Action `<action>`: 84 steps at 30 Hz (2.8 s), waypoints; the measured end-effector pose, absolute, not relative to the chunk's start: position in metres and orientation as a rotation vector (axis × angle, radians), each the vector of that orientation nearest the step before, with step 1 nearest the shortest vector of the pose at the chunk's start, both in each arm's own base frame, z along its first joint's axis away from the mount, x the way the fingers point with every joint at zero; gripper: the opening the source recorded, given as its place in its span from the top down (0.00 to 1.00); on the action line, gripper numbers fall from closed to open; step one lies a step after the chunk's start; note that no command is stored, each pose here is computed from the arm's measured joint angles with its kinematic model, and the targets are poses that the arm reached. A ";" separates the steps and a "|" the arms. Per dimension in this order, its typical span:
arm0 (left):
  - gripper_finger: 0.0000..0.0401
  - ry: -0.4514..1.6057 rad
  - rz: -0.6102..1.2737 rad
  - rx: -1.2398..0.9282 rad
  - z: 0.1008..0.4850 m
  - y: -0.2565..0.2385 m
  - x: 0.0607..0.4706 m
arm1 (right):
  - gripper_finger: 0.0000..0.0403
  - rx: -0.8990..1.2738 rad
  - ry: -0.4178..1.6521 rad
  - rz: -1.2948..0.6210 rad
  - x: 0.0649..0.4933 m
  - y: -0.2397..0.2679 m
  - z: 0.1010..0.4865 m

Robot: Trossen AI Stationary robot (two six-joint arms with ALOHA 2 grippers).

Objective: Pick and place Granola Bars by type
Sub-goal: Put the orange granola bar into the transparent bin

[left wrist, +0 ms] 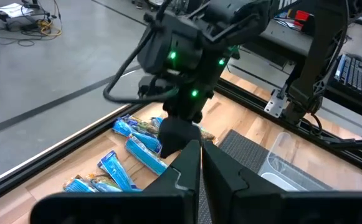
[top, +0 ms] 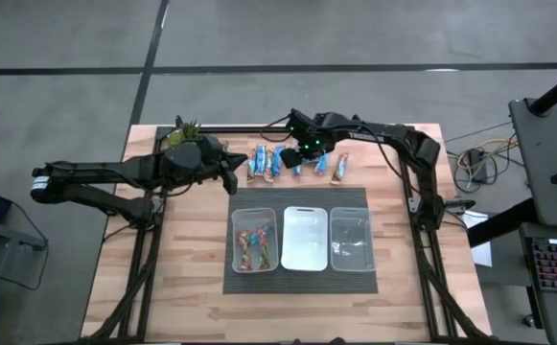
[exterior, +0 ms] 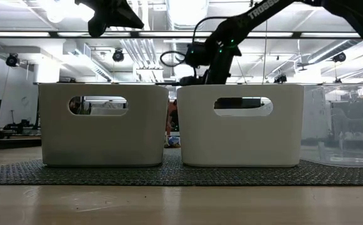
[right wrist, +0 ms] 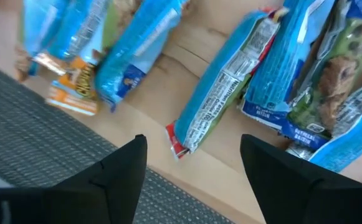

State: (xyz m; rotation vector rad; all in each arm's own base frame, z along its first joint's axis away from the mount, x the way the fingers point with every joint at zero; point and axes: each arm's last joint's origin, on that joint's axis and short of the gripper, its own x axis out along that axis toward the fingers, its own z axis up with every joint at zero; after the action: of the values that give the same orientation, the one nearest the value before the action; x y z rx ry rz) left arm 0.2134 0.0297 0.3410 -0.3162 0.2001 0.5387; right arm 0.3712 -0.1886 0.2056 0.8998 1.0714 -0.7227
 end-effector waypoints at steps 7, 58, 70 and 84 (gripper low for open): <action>1.00 0.206 0.540 -0.315 0.340 0.030 0.213 | 0.40 0.910 1.080 -0.727 0.374 -0.190 0.197; 1.00 0.216 0.549 -0.354 0.338 0.030 0.213 | 0.43 0.807 1.316 -0.842 0.333 -0.173 0.219; 1.00 0.232 0.552 -0.353 0.337 0.030 0.213 | 0.43 0.953 1.161 -0.928 0.282 -0.163 0.202; 1.00 0.223 0.556 -0.385 0.337 0.030 0.213 | 0.43 1.064 1.152 -1.025 0.259 -0.178 0.178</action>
State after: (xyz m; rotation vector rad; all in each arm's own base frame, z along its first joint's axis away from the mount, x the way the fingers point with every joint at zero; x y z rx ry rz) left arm 0.2128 0.0296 0.3368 -0.3847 0.2227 0.5558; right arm 0.2589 -0.1784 0.1783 1.0644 1.1524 -1.0255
